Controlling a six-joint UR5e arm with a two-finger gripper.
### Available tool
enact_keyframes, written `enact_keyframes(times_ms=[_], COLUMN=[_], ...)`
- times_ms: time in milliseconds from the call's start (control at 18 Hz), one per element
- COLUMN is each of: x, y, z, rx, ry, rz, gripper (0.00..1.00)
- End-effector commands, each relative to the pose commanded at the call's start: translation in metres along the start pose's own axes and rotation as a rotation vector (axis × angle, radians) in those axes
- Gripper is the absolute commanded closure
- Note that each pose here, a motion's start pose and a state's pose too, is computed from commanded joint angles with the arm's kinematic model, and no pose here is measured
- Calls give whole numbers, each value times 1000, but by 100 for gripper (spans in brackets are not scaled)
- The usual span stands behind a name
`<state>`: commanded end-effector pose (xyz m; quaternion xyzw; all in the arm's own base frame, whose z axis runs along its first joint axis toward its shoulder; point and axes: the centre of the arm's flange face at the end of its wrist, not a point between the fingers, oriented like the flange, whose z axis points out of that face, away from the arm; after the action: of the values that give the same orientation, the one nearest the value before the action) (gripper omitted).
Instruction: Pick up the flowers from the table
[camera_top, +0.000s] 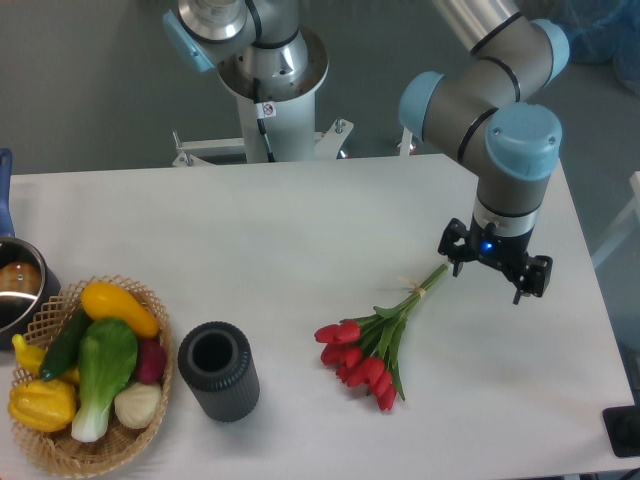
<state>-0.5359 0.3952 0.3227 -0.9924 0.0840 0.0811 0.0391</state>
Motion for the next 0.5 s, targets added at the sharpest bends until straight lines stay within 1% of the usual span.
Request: enact_keyframes(times_ms=[278,444,500], x=[11,34,43], y=[-9,-17,-22], z=[1,2,5], rx=[8,16,34], ry=[12,34,32], rz=[6,11,8], gripper=[0,0,0])
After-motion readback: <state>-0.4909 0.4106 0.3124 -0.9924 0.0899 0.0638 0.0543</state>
